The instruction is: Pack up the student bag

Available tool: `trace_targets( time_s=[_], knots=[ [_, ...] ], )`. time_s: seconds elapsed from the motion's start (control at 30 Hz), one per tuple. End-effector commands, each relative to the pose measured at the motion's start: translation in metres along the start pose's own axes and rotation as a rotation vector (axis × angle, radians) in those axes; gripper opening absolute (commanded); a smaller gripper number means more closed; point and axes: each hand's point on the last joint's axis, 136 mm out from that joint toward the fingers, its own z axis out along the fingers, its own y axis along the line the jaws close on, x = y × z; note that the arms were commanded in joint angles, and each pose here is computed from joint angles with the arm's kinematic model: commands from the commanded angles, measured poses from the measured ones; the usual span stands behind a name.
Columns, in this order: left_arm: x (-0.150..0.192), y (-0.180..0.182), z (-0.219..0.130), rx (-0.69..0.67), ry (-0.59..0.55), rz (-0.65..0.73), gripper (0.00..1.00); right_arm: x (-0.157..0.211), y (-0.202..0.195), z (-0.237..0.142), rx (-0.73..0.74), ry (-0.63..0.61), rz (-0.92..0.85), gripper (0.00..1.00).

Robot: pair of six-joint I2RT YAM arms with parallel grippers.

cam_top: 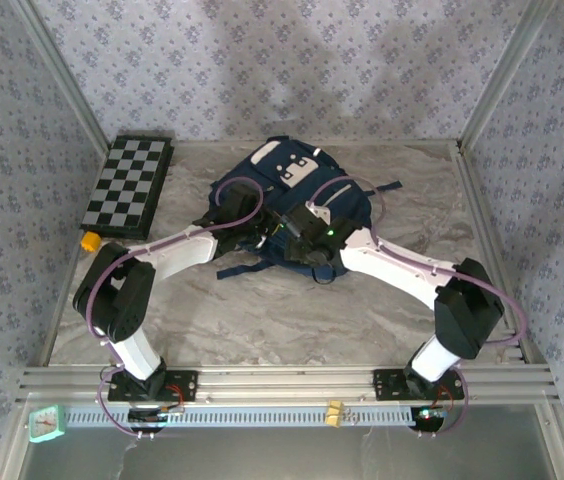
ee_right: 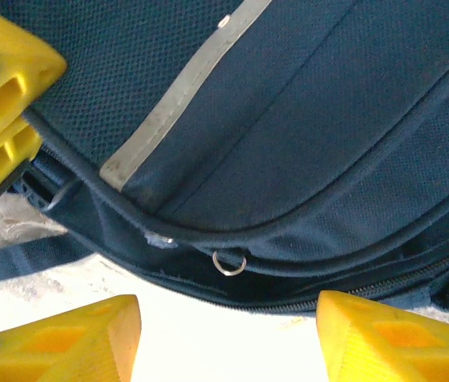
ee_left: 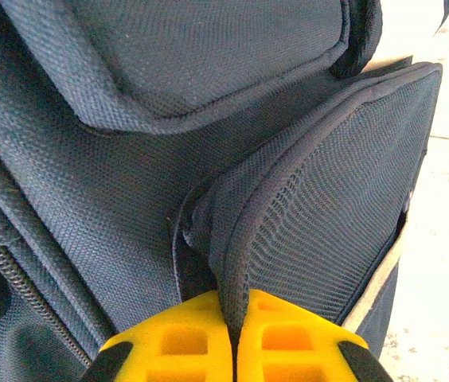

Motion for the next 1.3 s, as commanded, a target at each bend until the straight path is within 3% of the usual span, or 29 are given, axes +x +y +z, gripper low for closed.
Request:
trace_targets(
  time_s=[0.0,0.27,0.6,0.77,0.9,1.07,1.27],
  knots=[
    [0.012,-0.053,-0.015,0.156,0.031,0.026,0.0,-0.01,-0.001,0.003,0.048,-0.042,0.049,0.62],
    [0.014,-0.055,-0.022,0.154,0.013,0.034,0.0,-0.018,-0.005,0.012,0.131,-0.064,0.067,0.69],
    [0.0,-0.041,-0.03,0.091,-0.039,0.056,0.0,-0.01,-0.048,0.001,0.247,-0.029,-0.031,0.59],
    [-0.002,-0.041,-0.031,0.085,-0.049,0.071,0.0,-0.006,-0.044,-0.009,0.153,0.01,-0.167,0.51],
    [-0.002,-0.043,-0.032,0.086,-0.051,0.075,0.0,0.007,-0.018,-0.01,0.042,0.067,-0.271,0.47],
    [-0.002,-0.044,-0.032,0.085,-0.052,0.077,0.0,0.009,0.012,-0.01,-0.059,0.076,-0.257,0.41],
    [-0.002,-0.044,-0.033,0.087,-0.055,0.076,0.0,0.006,0.025,0.004,-0.078,0.082,-0.195,0.32]
  ],
)
